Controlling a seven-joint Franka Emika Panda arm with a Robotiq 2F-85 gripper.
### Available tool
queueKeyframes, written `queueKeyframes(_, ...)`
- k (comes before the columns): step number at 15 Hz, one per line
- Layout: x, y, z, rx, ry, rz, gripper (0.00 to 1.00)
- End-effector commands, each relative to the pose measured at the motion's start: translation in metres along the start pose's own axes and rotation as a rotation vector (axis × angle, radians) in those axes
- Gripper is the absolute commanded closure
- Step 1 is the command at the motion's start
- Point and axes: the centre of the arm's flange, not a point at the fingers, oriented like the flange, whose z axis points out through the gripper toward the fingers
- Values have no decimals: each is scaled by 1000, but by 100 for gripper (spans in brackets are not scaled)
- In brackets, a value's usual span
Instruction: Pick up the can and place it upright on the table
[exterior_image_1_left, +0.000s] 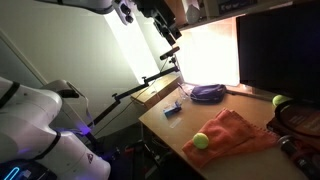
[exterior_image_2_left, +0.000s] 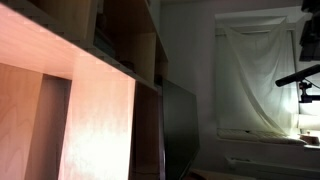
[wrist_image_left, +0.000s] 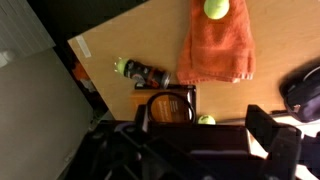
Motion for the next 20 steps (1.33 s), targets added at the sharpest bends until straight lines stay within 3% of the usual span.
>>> queueKeyframes(1,3,4,1,22,12,-4,0)
queueKeyframes(10,9,6,10,23,8,-4,0)
queueKeyframes(13,12,36,23,38,-6,39,0)
queueKeyframes(20,8,146,80,117,-40,201,0)
